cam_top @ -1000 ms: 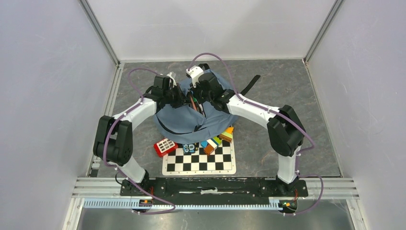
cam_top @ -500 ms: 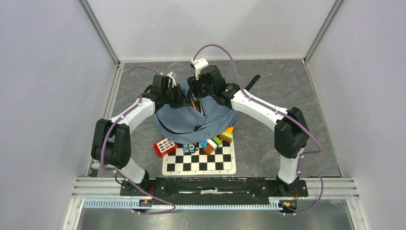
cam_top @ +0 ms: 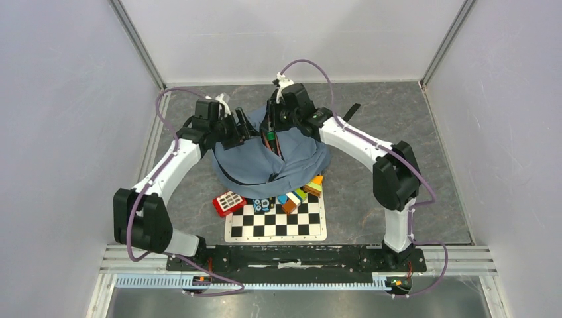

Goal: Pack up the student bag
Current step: Place the stationery in the student bag, then zip the student bag at the center of the board.

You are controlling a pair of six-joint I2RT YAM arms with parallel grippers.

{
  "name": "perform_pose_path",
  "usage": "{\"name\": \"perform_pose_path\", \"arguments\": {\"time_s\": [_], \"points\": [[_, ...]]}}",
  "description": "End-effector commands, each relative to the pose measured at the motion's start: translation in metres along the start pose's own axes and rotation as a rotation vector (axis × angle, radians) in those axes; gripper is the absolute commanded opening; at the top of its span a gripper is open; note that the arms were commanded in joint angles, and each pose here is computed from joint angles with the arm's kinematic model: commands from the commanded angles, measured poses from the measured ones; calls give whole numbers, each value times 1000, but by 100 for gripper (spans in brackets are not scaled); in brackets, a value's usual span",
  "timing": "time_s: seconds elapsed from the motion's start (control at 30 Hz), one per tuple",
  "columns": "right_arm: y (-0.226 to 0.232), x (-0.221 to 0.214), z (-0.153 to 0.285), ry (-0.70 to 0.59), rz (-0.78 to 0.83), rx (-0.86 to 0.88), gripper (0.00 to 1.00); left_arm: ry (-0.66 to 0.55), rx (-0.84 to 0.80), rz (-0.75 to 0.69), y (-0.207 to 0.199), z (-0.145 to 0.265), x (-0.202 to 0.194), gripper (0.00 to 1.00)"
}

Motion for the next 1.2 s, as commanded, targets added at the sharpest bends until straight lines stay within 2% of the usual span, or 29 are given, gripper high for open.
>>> {"name": "perform_pose_path", "arguments": {"time_s": [0.0,0.07,0.17,0.47,0.77,0.9,1.07,1.17], "points": [[11,-7,-12,38,-67,51,40,-56,24,59,-2,21,22,87],[3,-10,-17,40,-57,21,39,-72,18,79,-3,25,29,94],[-6,-11,-24,38,-28,-21,38,-94,21,98,-2,28,37,98],[-20,-14,-45,40,4,-75,33,-102,28,158,0,25,47,99],[-18,-16,-65,72,26,-27,34,-89,34,173,3,15,52,99],[-19,-18,-74,94,34,-4,22,-83,39,189,6,6,54,96],[-17,-13,-70,94,53,12,0,-66,48,219,11,-6,53,91],[-13,-6,-59,82,72,11,0,-61,57,238,15,-14,51,90]]}}
Point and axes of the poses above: each gripper's point midway between its finger pads, its own z axis back along the fingers, its own y axis along the line the jaws close on, x = y × z, the point moved 5 cm from there along z, back along the fingers, and after that the axes turned 10 degrees about -z, right-handed, at the moved point
